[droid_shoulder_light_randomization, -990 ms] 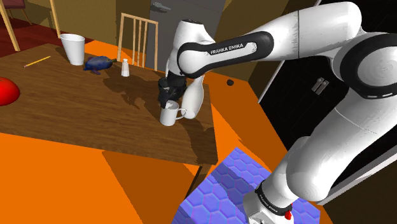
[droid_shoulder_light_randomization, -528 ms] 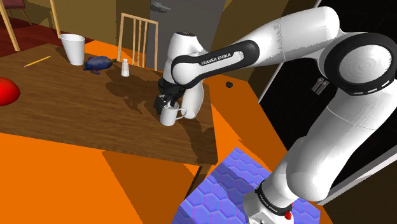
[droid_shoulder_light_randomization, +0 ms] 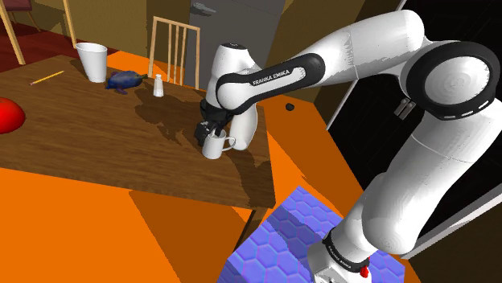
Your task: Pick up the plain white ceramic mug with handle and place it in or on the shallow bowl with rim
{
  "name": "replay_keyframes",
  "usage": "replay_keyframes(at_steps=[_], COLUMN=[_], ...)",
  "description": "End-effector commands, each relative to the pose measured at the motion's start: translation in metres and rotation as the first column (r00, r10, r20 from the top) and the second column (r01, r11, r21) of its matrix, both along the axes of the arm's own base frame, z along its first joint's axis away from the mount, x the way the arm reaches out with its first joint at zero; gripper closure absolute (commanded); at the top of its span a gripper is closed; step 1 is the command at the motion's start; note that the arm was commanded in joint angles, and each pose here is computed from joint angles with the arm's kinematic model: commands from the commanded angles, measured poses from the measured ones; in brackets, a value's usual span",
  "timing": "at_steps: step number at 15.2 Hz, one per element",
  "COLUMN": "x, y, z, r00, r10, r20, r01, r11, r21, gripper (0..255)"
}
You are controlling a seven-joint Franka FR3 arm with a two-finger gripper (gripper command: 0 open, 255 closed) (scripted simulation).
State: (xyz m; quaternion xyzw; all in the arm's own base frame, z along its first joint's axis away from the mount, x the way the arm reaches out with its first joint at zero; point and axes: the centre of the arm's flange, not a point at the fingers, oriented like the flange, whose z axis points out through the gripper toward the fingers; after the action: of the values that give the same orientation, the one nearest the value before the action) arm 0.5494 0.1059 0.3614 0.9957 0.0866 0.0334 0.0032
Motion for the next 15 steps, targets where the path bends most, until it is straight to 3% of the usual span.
replay_keyframes(at_steps=[1,10,15], x=[0.0,0.0,0.0], y=[0.0,0.0,0.0], z=[0.0,0.0,0.026], r00=[1.0,1.0,1.0], r10=[0.0,0.0,0.0], r20=[0.0,0.0,0.0], r01=[0.0,0.0,0.0], r11=[1.0,1.0,1.0], r21=[0.0,0.0,0.0], gripper=[255,255,255])
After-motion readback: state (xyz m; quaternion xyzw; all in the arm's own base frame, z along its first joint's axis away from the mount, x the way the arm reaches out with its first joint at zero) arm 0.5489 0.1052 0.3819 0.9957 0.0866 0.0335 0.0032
